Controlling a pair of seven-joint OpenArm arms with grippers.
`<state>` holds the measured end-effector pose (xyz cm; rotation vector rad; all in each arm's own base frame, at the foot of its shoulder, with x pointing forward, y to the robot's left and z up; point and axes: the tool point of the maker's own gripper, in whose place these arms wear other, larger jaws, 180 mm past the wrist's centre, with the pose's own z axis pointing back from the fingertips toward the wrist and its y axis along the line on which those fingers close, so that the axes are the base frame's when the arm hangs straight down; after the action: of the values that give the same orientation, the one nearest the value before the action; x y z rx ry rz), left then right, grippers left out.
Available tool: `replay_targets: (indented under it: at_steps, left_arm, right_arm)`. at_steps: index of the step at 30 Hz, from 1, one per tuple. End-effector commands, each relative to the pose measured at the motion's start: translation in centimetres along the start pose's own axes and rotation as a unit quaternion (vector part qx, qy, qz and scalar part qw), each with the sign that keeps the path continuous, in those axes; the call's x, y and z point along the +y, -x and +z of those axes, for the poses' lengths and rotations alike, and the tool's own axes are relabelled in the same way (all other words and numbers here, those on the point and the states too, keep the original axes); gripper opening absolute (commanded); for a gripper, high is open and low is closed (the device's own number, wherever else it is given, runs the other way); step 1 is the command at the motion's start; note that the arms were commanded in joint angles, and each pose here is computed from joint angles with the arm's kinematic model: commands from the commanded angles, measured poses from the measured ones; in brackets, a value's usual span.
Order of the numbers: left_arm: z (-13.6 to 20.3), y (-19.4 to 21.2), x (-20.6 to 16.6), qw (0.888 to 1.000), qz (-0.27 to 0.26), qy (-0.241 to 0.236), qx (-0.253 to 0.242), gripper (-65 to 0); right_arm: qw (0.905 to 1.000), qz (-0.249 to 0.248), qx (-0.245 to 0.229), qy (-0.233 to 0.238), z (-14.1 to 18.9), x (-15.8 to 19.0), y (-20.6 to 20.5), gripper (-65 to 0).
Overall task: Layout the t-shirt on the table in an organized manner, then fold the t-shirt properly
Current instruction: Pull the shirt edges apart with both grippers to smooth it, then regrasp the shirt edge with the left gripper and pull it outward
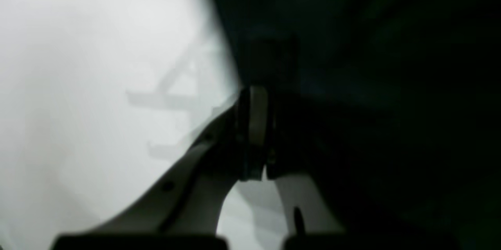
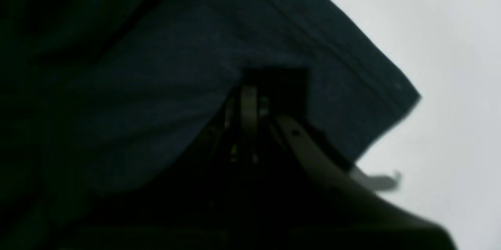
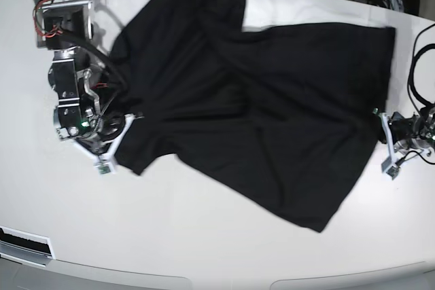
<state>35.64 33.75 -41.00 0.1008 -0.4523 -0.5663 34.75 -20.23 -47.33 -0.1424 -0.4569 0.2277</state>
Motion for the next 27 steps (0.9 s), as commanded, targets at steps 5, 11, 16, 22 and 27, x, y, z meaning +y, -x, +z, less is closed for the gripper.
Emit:
replay_targets:
  at_steps: [5, 11, 16, 22, 27]
  left_arm:
    - [2.1, 0.2, 3.3, 0.999, 0.004, -0.033, -0.006, -65.0]
    - [3.5, -0.9, -0.3, 0.995, 0.02, 0.091, -0.043, -65.0]
    - [5.4, -2.2, -5.4, 0.977, 0.026, 0.208, -0.035, -65.0]
    - [6.8, -0.8, -10.4, 0.961, -0.024, 0.275, 0.013, -65.0]
    - [6.8, 3.0, -14.5, 0.946, -0.043, 0.316, 0.056, -65.0]
  right_arm:
    - [0.9974, -0.015, -0.03, 0.063, 1.4, -5.0, -3.9, -65.0]
    - [0.9975, -0.007, -0.049, 0.049, 2.2, -5.4, -6.5, -65.0]
    - [0.9987, 0.012, -0.047, -0.014, 1.9, -2.9, -6.1, -65.0]
    - [0.9973, 0.026, -0.031, -0.062, 1.4, -0.6, -3.9, -65.0]
    - [0.997, 0.029, -0.023, -0.068, 1.1, -0.1, -2.6, -65.0]
